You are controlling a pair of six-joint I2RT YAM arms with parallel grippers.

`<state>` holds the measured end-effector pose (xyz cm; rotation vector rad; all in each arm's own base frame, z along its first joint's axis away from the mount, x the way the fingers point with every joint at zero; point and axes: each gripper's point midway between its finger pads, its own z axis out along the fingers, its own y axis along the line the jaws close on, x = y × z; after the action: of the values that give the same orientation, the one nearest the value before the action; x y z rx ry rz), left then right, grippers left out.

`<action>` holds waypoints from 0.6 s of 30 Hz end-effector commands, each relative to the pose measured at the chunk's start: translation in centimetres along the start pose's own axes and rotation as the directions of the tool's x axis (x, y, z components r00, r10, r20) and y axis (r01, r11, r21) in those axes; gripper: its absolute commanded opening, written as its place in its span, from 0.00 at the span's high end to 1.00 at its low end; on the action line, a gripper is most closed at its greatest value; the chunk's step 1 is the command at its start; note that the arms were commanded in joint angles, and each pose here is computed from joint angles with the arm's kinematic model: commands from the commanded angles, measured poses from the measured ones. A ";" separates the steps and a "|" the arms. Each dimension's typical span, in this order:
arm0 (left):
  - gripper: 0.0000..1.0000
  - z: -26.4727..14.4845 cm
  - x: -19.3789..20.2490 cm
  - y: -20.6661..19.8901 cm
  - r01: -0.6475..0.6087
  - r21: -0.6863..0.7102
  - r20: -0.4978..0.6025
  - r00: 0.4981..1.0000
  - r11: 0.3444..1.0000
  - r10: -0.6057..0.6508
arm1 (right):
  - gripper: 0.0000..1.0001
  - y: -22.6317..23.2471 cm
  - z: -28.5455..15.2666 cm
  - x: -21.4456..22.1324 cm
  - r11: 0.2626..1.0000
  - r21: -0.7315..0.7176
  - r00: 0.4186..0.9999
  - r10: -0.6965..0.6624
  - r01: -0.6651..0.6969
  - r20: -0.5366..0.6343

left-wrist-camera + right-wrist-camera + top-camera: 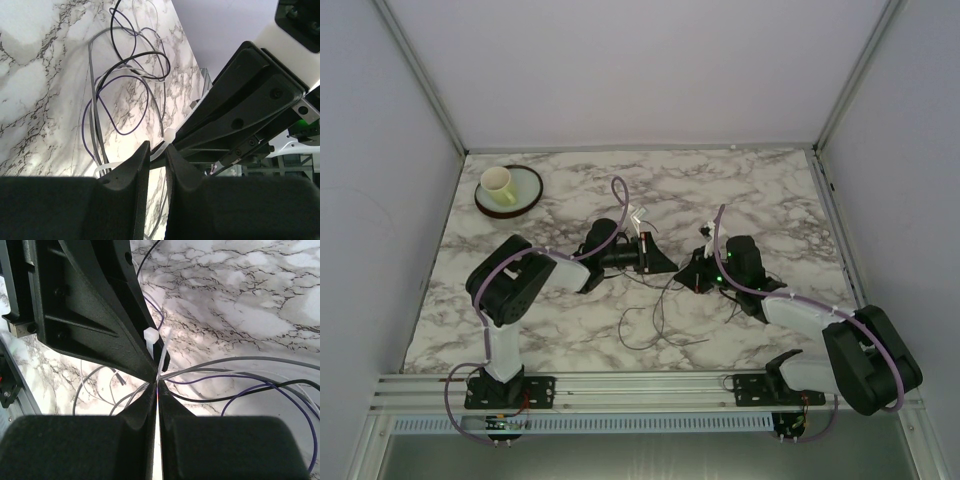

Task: Zip-tie the wires
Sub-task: Tie the cable at the center of the board.

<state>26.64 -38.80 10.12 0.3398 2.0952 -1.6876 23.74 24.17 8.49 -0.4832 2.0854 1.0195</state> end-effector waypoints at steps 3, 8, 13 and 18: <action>0.80 0.5 -0.4 -0.3 -0.069 0.016 -0.006 0.998 0.997 0.069 | 1.00 0.7 0.2 -2.3 0.999 -0.031 0.999 -0.018 0.019 0.030; 0.80 0.6 -0.5 -0.4 -0.071 0.020 -0.003 0.997 0.997 0.071 | 1.00 0.7 0.5 -2.2 0.999 -0.035 1.000 -0.015 0.016 0.019; 0.81 0.7 -0.4 -0.5 -0.068 0.023 -0.005 0.998 0.997 0.069 | 1.00 0.5 0.5 -2.0 1.000 -0.025 1.000 -0.016 0.016 0.014; 0.86 0.7 -0.4 -0.4 -0.066 0.024 -0.006 0.998 0.998 0.066 | 1.00 0.4 0.4 -2.2 1.000 -0.017 1.000 -0.020 0.020 0.022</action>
<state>26.75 -38.93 9.88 0.3641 2.0994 -1.6684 23.60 24.39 8.18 -0.4922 2.1208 1.0333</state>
